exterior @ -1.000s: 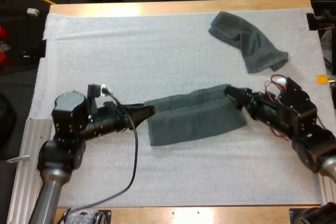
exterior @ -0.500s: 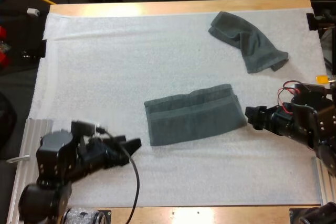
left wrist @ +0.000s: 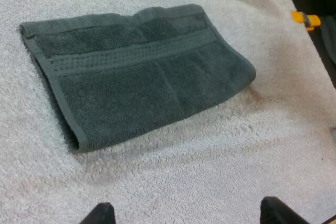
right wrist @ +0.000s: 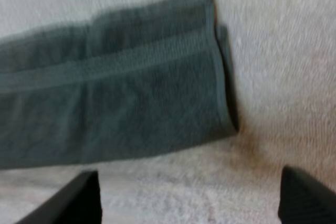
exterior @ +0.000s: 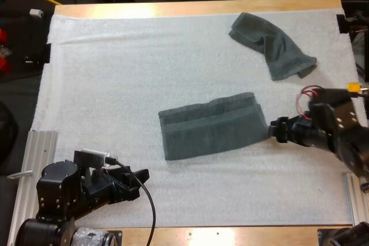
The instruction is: Pick towel from pile, fold and stack
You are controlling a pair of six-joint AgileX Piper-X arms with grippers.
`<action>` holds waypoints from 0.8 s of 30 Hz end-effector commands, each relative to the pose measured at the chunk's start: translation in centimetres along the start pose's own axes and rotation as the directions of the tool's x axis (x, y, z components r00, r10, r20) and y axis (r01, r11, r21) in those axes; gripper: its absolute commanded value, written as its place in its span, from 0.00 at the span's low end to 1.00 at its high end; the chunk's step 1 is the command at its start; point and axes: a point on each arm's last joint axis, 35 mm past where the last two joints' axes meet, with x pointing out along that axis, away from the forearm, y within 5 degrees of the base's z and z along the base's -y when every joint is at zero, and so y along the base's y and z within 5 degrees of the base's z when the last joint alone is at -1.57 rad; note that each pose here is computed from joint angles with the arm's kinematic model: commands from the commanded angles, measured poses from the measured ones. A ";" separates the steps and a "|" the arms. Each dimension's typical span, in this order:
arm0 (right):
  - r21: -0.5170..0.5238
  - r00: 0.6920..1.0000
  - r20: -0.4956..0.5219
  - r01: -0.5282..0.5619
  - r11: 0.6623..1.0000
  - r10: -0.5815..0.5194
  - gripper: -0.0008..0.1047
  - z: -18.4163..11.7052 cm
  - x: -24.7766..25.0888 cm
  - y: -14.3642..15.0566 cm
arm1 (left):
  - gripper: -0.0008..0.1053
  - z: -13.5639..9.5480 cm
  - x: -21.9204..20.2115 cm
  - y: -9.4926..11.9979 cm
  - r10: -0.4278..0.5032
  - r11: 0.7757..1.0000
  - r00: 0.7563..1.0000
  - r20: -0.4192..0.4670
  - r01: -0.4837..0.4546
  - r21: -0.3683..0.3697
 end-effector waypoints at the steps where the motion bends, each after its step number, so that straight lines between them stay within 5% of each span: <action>1: -0.020 1.000 0.003 0.003 1.000 -0.003 0.65 0.4 0.2 0.0 | 0.53 0.1 -0.3 -0.2 0.008 1.000 1.000 0.013 -0.008 0.009; 10: 0.019 0.994 -0.079 -0.073 0.997 0.074 0.65 1.8 6.0 -1.1 | 0.53 0.1 -0.3 -0.2 0.008 1.000 1.000 0.013 -0.008 0.009; 16: 0.147 0.982 -0.124 -0.127 0.981 0.145 0.65 1.6 8.5 -5.5 | 0.53 0.1 -0.3 -0.2 0.008 1.000 1.000 0.013 -0.008 0.009; 24: 0.324 0.931 -0.115 -0.294 0.899 0.346 0.64 0.5 12.1 -10.1 | 0.53 0.1 -0.3 -0.2 0.008 1.000 1.000 0.013 -0.008 0.009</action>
